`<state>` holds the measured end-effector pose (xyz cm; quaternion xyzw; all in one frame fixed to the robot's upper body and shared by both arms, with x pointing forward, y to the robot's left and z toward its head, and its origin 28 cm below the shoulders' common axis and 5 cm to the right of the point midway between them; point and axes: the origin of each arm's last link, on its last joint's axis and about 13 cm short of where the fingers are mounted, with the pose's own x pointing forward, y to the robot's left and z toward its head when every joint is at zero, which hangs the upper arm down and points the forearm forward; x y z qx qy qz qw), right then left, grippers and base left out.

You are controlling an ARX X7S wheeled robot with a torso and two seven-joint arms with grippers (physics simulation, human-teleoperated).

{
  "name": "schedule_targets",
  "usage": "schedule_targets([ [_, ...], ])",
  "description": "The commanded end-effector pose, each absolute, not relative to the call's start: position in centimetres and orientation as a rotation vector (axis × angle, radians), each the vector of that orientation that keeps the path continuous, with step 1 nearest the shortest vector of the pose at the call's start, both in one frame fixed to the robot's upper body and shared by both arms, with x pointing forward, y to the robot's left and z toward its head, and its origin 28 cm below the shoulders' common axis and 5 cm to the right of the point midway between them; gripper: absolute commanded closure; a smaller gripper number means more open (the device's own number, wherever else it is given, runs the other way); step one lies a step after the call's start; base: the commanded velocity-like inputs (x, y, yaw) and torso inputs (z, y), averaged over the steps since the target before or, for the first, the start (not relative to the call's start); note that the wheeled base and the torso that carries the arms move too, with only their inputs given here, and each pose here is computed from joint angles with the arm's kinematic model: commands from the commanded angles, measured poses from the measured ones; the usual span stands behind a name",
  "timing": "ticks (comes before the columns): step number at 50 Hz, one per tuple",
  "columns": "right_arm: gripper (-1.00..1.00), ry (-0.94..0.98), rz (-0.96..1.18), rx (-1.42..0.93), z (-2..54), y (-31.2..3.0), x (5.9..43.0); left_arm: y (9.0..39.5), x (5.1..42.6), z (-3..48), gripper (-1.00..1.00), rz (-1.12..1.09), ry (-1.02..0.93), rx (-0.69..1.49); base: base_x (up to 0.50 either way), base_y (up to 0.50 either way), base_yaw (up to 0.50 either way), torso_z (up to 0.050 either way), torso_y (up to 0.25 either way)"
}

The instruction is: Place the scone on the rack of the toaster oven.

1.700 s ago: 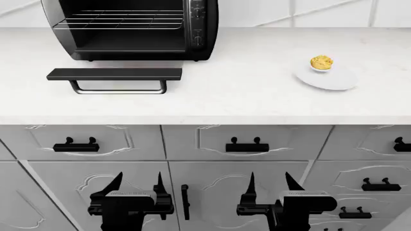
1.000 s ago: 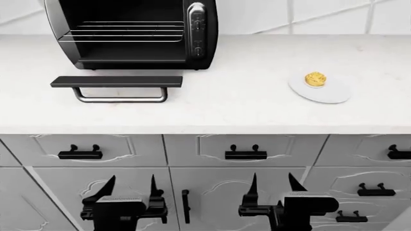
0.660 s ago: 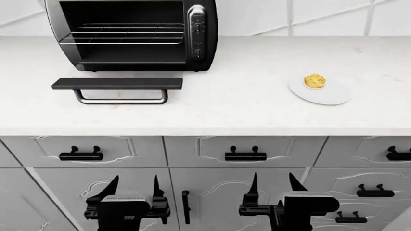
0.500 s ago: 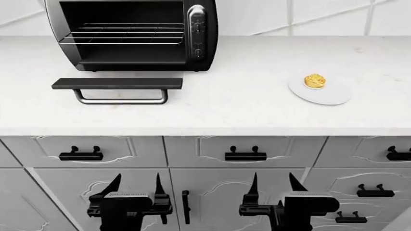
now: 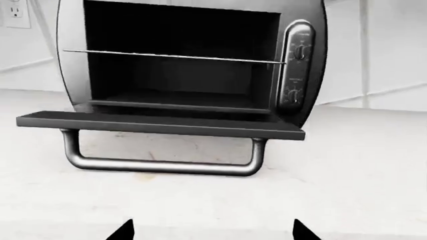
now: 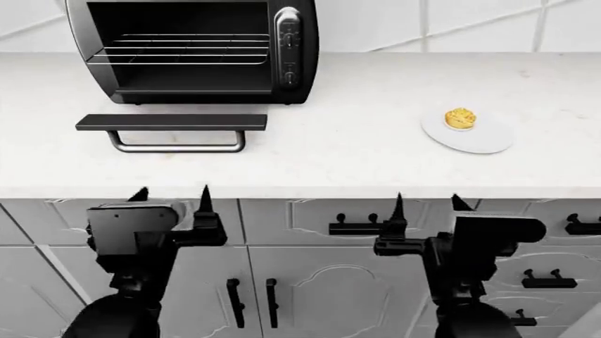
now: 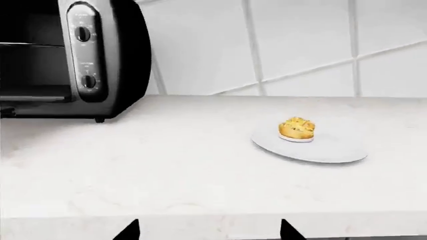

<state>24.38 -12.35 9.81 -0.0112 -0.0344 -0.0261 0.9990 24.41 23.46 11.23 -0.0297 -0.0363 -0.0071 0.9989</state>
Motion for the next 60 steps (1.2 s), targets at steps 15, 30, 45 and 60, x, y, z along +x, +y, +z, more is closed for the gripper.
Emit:
schedule_targets([
  [15, -1.0, -0.111, -0.109, -0.11, 26.5, -19.0, 27.2, 32.9, 22.5, 29.5, -1.0, 0.051, -0.071, 0.0, 0.0, 0.0, 0.0, 0.0, 0.0],
  [30, -1.0, -0.123, -0.16, -0.117, 29.0, -20.8, 25.9, 33.6, 21.2, 35.1, -1.0, 0.051, -0.073, 0.058, 0.35, 0.13, 0.0, 0.0, 0.0],
  [45, -1.0, -0.128, -0.212, -0.14, 28.8, -21.5, 25.8, 34.3, 19.9, 37.3, -1.0, 0.074, -0.077, 0.047, 0.5, 0.21, 0.0, 0.0, 0.0],
  [60, -1.0, -0.081, -0.238, -0.15, 28.3, -22.1, 25.9, 32.8, 20.5, 43.6, -1.0, 0.027, -0.114, 0.085, 0.43, 0.0, 0.0, 0.0, 0.001],
])
